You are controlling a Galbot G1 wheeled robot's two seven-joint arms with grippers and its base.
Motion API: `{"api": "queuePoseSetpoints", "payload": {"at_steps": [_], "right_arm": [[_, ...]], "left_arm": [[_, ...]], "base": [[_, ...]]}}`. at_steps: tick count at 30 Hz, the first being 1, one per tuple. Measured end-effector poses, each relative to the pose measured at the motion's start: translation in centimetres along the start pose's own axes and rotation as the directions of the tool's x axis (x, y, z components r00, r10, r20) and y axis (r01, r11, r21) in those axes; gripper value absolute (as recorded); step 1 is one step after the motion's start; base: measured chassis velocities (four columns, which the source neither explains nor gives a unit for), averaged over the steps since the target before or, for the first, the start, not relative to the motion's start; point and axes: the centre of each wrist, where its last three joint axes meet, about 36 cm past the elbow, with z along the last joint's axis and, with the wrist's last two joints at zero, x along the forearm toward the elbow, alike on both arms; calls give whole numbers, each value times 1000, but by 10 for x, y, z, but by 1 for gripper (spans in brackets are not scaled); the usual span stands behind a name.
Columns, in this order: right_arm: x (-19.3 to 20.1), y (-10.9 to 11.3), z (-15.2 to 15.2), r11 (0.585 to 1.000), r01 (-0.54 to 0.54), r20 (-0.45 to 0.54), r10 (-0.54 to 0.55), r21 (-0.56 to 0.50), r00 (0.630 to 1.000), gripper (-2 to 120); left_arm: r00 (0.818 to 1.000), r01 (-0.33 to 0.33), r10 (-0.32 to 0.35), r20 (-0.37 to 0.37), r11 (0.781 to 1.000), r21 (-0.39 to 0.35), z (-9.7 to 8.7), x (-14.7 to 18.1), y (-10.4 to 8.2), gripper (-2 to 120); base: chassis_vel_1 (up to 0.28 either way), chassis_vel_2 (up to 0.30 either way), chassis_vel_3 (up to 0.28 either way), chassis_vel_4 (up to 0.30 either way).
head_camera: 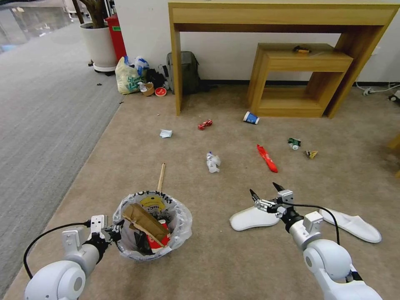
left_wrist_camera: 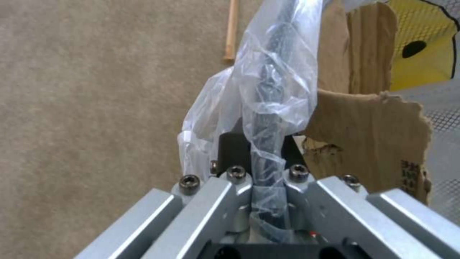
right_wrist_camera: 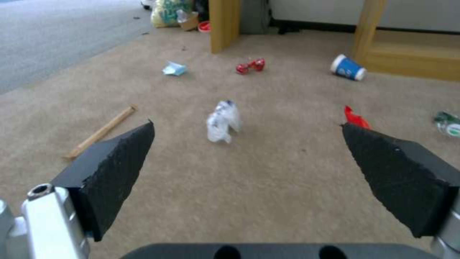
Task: Pick up the trash bin and place the garbage on the floor into it.
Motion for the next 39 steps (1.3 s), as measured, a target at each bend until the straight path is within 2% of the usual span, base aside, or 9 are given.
{"api": "queuePoseSetpoints", "payload": {"at_steps": [12, 18, 21, 23, 25, 26, 28, 31, 39], "right_arm": [[3, -5, 15, 1000, -12, -11, 12, -13, 1000, 100], [-1, 13, 50, 982, -29, -21, 25, -188, 999, 100], [-1, 25, 87, 917, -80, -65, 59, -390, 996, 100], [-1, 25, 95, 897, -95, -78, 68, -431, 995, 100], [1, 21, 114, 817, -140, -119, 88, -559, 989, 100], [1, 21, 114, 817, -140, -119, 88, -559, 989, 100], [3, 10, 120, 726, -169, -158, 84, -667, 984, 100], [5, 1, 123, 695, -185, -175, 86, -694, 981, 100], [3, -47, 109, 751, -209, -200, 105, -626, 974, 100]], "left_arm": [[1000, -2, 2, 1, 1000, 1, 0, 0, 0, 0], [1000, -3, 3, 2, 1000, 2, 0, -1, 0, 0], [1000, -1, 1, 1, 1000, 1, 0, -1, 1, 0], [1000, 0, 0, 0, 1000, 1, 0, -1, 1, 0], [1000, 3, -3, -3, 1000, -4, 0, -1, 2, 0], [1000, 3, -3, -3, 1000, -4, 0, -1, 2, 0], [1000, 5, -5, -6, 1000, -6, 0, -2, 2, 0], [1000, 5, -5, -9, 1000, -6, 1, -4, 1, 0], [1000, 5, -5, -13, 1000, -2, 3, -6, -2, 0]], "base": [[-148, -158, 152, 150], [-58, -61, 47, 49], [0, 0, 0, 0], [0, 0, 0, 0], [0, 0, 0, 0], [0, 0, 0, 0], [0, 0, 0, 0], [0, 0, 0, 0], [0, 0, 0, 0]]}}
